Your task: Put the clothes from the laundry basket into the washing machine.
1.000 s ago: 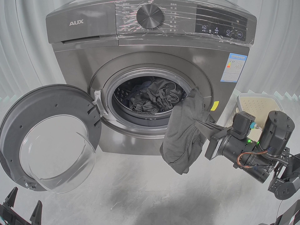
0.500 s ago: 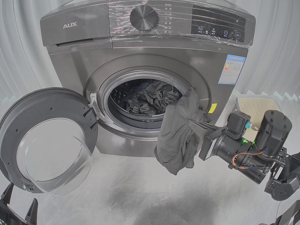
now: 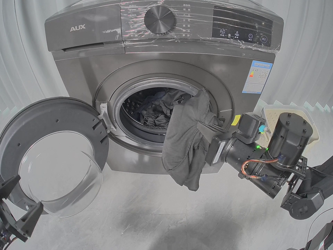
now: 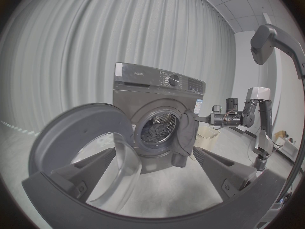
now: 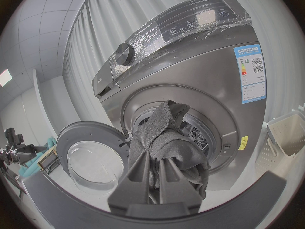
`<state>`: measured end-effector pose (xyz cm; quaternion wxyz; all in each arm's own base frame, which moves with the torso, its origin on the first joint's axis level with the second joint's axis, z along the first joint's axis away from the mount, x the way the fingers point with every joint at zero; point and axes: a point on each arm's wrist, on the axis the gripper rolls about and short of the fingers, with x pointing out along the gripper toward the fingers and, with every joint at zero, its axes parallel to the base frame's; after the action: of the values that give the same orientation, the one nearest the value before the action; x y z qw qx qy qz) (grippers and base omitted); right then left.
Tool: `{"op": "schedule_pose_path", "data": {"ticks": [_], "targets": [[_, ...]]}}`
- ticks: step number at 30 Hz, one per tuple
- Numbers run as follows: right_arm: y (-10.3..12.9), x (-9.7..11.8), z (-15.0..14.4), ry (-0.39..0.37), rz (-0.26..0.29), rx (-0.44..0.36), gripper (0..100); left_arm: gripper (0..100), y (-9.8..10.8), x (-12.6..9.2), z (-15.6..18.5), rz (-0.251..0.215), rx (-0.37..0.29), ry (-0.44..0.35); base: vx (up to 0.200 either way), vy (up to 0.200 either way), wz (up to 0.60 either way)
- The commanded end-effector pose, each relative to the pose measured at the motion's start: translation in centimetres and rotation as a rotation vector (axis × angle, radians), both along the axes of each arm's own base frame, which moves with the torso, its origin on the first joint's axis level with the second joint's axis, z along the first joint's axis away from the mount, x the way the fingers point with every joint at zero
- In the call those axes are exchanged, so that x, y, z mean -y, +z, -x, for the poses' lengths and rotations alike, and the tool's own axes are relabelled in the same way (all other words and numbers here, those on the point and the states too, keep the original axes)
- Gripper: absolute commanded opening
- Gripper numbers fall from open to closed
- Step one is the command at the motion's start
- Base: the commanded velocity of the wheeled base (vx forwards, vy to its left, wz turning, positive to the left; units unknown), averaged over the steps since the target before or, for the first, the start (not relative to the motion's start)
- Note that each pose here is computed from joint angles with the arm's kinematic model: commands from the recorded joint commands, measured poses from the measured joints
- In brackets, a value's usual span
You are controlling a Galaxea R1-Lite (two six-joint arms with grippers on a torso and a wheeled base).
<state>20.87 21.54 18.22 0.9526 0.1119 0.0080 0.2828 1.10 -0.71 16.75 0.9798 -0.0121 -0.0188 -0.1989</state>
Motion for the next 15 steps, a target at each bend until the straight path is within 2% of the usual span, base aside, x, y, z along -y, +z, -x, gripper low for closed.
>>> {"op": "schedule_pose_path", "data": {"ticks": [1,5,10,15], "targets": [[0.2,-3.0,-1.4,-0.009,-0.069,-0.009,0,100,-0.3,2.9,-7.5,-0.074,-0.206,-0.198,0.000,0.000,0.00],[0.0,-3.3,-1.8,-0.012,-0.072,-0.010,0,100,-0.5,4.3,-10.2,-0.089,-0.245,-0.241,0.000,0.000,0.00],[0.2,-3.7,-2.1,-0.011,-0.095,0.014,0,100,-1.0,5.7,-12.9,-0.089,-0.261,-0.268,0.000,0.000,0.00],[0.2,-3.8,-2.1,-0.008,-0.093,0.016,0,100,-1.7,7.3,-15.0,-0.077,-0.291,-0.342,0.000,0.000,0.00]]}}
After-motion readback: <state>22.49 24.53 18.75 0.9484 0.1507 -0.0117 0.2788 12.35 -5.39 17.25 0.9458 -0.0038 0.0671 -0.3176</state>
